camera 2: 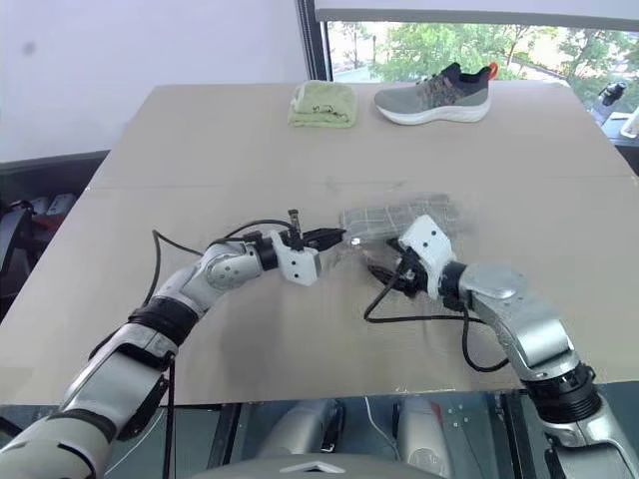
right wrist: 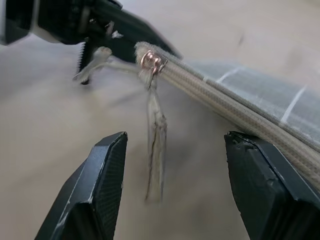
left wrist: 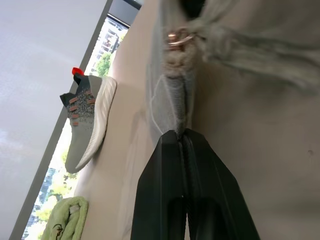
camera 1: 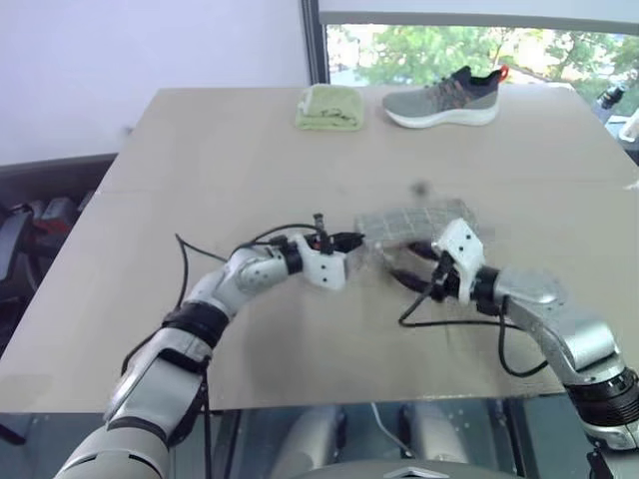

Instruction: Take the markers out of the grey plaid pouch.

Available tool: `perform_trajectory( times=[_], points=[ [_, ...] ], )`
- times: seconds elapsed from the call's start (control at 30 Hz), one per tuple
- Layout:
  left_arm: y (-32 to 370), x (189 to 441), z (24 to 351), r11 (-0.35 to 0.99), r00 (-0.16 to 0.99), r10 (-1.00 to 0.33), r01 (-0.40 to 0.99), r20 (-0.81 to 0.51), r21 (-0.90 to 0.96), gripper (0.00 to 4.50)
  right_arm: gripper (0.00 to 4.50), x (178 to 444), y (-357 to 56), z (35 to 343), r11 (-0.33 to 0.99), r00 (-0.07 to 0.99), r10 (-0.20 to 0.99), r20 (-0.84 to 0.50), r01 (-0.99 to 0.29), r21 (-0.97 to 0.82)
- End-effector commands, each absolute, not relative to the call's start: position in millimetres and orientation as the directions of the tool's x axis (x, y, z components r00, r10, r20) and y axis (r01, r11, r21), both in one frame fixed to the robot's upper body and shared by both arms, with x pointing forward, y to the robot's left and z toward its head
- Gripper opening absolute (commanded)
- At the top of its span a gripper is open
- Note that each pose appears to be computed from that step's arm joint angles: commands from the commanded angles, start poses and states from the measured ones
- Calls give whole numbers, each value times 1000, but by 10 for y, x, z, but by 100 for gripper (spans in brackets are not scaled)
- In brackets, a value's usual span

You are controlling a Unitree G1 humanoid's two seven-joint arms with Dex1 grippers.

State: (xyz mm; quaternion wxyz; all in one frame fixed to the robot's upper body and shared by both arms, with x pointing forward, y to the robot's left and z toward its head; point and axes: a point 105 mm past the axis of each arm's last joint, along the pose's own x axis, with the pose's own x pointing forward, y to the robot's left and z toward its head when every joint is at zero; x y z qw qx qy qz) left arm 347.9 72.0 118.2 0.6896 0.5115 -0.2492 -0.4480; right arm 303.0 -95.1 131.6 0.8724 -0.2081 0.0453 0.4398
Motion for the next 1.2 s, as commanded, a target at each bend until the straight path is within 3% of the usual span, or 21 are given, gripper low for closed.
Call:
perform_trajectory(
  times=[0.03, 0.47, 0.67, 0.87, 1.0, 1.13, 1.2],
  points=[
    [679, 3463, 1349, 115, 470, -881, 335, -60, 935, 2, 315, 3071, -900, 1508, 465, 625, 755, -199, -724, -510],
    [677, 3585, 1440, 230, 532, -847, 396, -18, 889, 2, 315, 3138, -951, 1707, 315, 653, 744, -140, -528, -788],
    [624, 3552, 1481, 259, 523, -852, 419, 2, 870, 2, 315, 3199, -1064, 1378, 218, 666, 704, -246, -532, -818],
    [616, 3502, 1489, 247, 507, -862, 431, -6, 868, 2, 315, 3370, -1142, 1380, 239, 716, 659, -230, -489, -839],
    [617, 3484, 1488, 237, 499, -867, 440, -16, 866, 0, 199, 3401, -1109, 1381, 234, 716, 661, -226, -482, -844],
    [624, 3478, 1483, 234, 495, -869, 444, -20, 865, 0, 5, 3405, -1090, 1395, 240, 716, 663, -216, -477, -846],
    [631, 3477, 1484, 241, 495, -869, 446, -14, 862, 0, 5, 3403, -1091, 1402, 243, 718, 662, -212, -474, -846]
  ],
)
